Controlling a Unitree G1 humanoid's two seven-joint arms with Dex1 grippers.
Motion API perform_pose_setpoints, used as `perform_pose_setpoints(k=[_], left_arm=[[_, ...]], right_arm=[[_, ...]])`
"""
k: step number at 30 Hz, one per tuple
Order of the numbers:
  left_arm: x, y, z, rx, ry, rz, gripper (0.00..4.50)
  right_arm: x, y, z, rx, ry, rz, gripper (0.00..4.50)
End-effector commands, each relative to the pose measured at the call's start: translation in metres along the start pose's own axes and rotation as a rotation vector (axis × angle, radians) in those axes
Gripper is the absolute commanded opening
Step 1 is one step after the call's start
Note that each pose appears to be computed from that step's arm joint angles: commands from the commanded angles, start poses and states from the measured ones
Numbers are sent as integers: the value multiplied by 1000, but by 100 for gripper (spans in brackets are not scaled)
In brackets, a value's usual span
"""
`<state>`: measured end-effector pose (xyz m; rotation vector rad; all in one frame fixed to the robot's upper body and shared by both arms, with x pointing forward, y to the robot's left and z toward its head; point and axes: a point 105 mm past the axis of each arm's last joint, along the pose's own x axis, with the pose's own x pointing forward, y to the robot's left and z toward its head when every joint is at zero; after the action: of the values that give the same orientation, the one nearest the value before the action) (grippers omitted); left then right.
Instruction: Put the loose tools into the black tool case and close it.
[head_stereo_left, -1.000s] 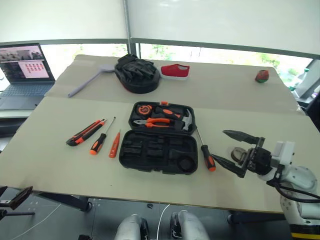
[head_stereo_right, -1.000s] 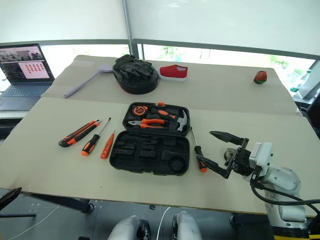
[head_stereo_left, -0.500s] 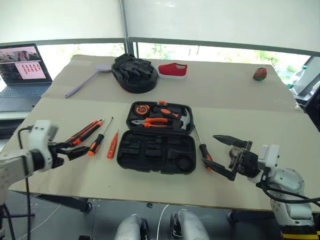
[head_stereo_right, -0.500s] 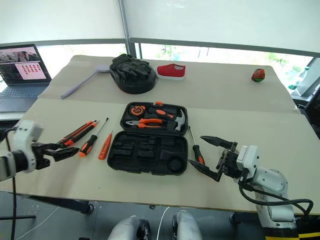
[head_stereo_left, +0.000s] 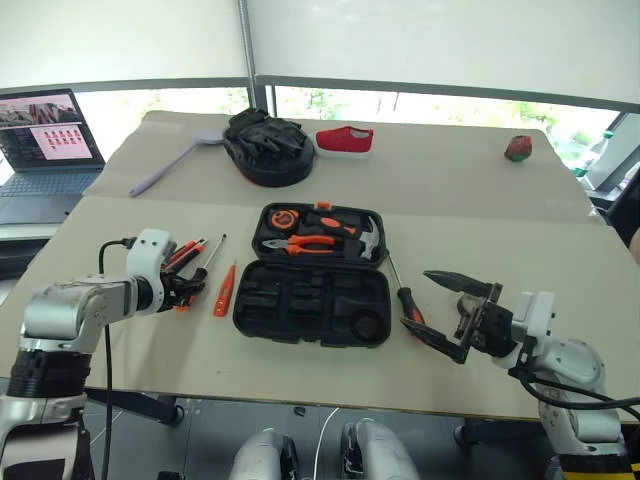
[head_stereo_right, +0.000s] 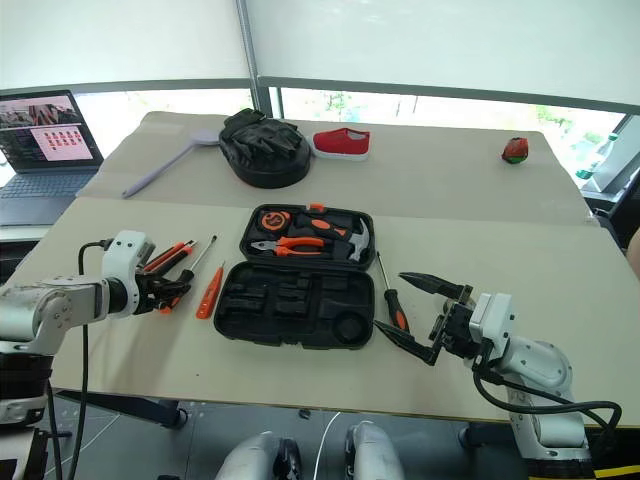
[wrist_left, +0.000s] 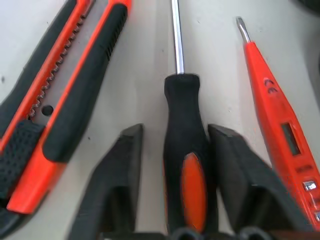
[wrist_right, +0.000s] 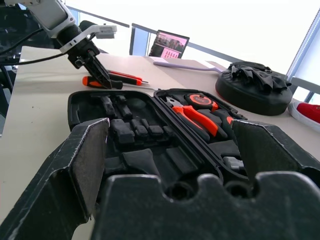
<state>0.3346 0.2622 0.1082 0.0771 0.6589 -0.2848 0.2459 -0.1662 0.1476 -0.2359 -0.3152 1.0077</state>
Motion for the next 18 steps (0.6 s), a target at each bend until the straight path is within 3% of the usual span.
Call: perform_pose_setpoints(k=[1, 6, 7, 9, 11, 14, 18], left_arm=[[-23, 8, 33, 107, -105, 33, 81], [-54, -2, 80, 327, -273, -18, 81], [-58, -20, 95, 437, -374, -107, 81], [-59, -60, 102, 661, -452, -307, 81], [-48, -88, 90, 849, -375, -449, 81], [-35, -108, 84, 996, -316, -555, 81], [1, -126, 79, 1197, -198, -588, 81]], right_arm=[[-2, -2, 14, -56, -16, -10, 450], [-17, -10, 17, -81, 28, -48, 450], [-21, -13, 17, -89, 42, -56, 450], [-26, -22, 17, -116, 71, -70, 450], [-28, -32, 19, -122, 82, -84, 450], [-28, -38, 22, -118, 88, -78, 450], [-21, -39, 27, -96, 75, -65, 450]])
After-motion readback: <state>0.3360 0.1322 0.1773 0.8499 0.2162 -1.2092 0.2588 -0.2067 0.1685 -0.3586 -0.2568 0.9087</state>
